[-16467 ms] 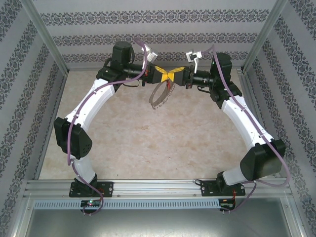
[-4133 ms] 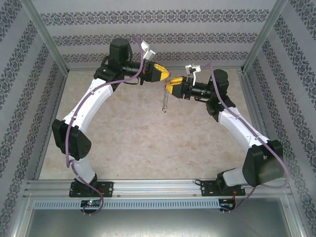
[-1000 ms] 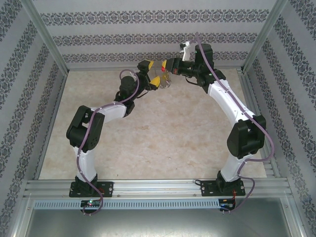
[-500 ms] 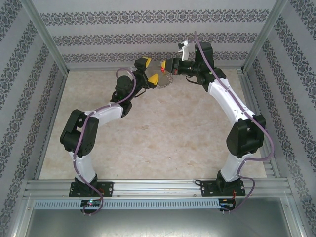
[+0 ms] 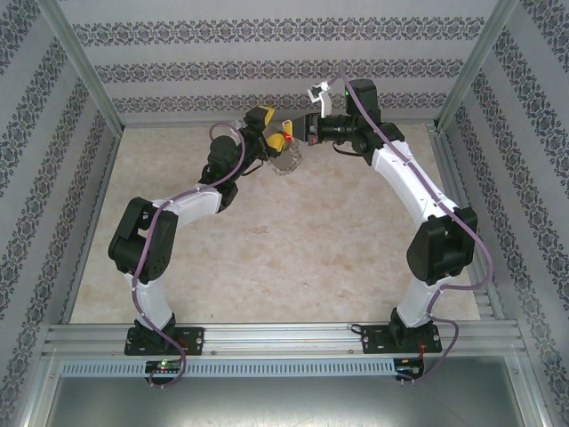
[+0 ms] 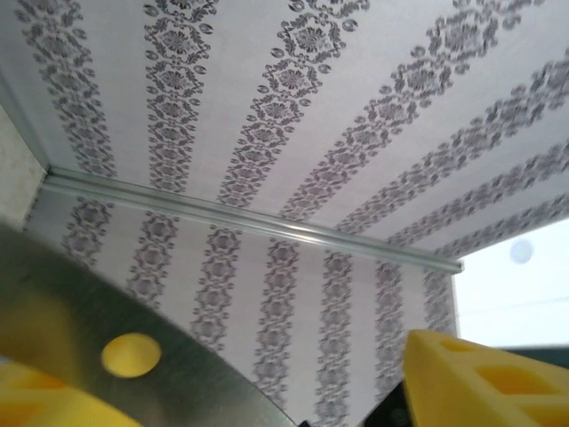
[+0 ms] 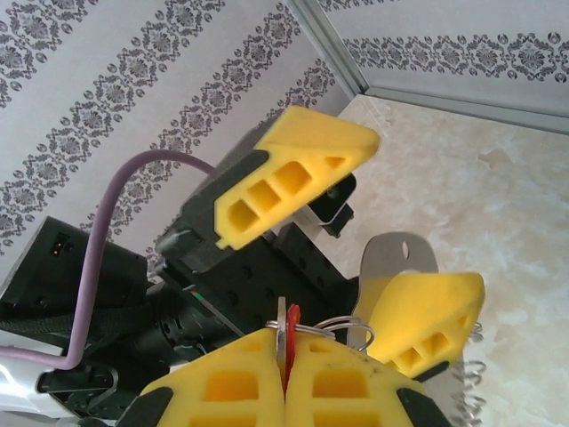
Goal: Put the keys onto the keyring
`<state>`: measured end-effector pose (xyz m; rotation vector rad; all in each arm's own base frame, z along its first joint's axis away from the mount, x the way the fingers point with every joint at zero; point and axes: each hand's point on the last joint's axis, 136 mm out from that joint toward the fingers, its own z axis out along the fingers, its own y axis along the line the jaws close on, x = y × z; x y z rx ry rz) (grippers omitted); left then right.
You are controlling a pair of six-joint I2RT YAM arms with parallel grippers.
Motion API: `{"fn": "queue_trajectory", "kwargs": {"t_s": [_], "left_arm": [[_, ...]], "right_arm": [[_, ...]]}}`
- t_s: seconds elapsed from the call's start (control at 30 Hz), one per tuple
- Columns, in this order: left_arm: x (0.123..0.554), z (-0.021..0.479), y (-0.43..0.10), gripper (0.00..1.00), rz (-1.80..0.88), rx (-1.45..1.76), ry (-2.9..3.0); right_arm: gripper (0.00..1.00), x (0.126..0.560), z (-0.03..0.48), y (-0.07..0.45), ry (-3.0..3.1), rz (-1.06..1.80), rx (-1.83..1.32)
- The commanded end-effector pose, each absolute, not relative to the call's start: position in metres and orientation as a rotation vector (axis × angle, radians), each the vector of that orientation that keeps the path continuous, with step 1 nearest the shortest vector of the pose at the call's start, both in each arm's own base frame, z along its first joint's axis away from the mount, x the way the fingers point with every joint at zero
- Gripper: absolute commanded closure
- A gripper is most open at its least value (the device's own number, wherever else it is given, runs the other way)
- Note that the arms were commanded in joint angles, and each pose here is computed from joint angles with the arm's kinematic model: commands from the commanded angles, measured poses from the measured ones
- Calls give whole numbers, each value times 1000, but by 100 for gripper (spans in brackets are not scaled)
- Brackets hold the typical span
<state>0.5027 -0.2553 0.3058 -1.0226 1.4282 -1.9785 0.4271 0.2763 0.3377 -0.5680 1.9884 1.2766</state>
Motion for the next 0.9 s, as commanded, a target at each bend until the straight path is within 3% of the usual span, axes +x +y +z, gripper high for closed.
{"fn": "queue_trajectory", "kwargs": {"t_s": [0.0,0.1,0.23,0.37,0.43,0.6,0.67,0.87], "left_arm": [[503,314,-259,39,-1998,-974,1405],[505,311,-261,35,-1998,-979,1417],[505,309,-263,21,-1994,-984,1436],[505,305,-265,21,-1984,-986,1467],[505,302,-266,27,-1985,-986,1477],[504,300,-270,59,-1998,-967,1488],[503,297,-270,67,-1994,-970,1491],[503,294,-269,79,-1976,-980,1503]], "right_arm": [[100,417,369,281,1884,1276,-661],[100,414,373,283,1875,1279,-677],[100,410,375,283,1872,1267,-705],[100,404,373,284,1865,1215,-770],[100,400,370,284,1856,1171,-810],[100,398,370,283,1842,1122,-849],[100,398,370,283,1840,1117,-852],[100,404,366,279,1862,1097,-829]]}}
